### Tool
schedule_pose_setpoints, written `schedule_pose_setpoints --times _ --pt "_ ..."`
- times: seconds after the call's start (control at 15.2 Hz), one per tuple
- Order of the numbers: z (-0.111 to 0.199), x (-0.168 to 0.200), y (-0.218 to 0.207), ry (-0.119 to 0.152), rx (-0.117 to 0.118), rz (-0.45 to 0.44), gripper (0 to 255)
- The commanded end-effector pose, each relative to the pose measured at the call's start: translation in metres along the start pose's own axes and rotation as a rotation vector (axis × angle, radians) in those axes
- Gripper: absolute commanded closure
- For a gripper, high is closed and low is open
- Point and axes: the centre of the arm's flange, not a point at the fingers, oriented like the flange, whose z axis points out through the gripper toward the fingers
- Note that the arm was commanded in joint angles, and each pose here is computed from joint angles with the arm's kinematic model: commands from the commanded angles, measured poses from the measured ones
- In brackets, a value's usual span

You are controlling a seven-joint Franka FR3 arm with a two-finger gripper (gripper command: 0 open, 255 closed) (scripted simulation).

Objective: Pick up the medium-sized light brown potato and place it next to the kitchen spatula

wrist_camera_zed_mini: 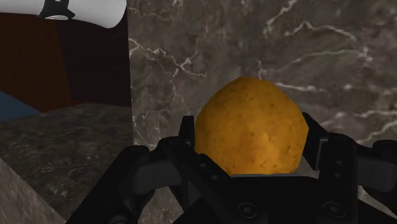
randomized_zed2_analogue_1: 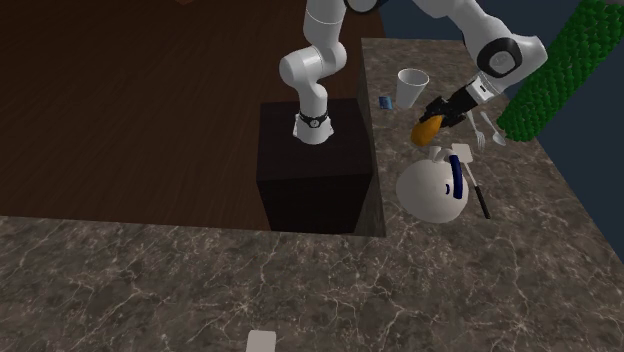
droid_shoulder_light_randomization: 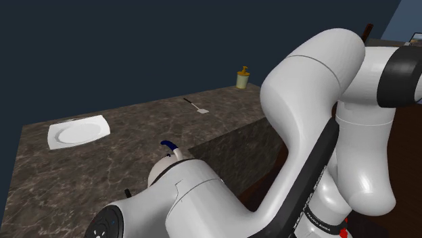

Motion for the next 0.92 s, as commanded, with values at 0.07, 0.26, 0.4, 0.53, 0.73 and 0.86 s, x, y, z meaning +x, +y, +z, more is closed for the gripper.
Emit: schedule_pose_setpoints --times 0.07,0.26,0.4,0.53,0.73,0.86 --pt "0.003 0.003 0.0 -0.002 -0.002 0.002 0" --pt "0.003 0.003 0.0 -0.002 -0.002 0.002 0" --pt "-0.01 0.003 -0.001 -0.002 -0.002 0.002 0" --pt "-0.036 0.003 -0.001 -0.002 -0.002 0.002 0" --pt "-0.047 0.003 -0.001 -0.002 -0.002 0.002 0" --pt "-0.047 0.003 -0.001 -0.002 -0.002 0.002 0"
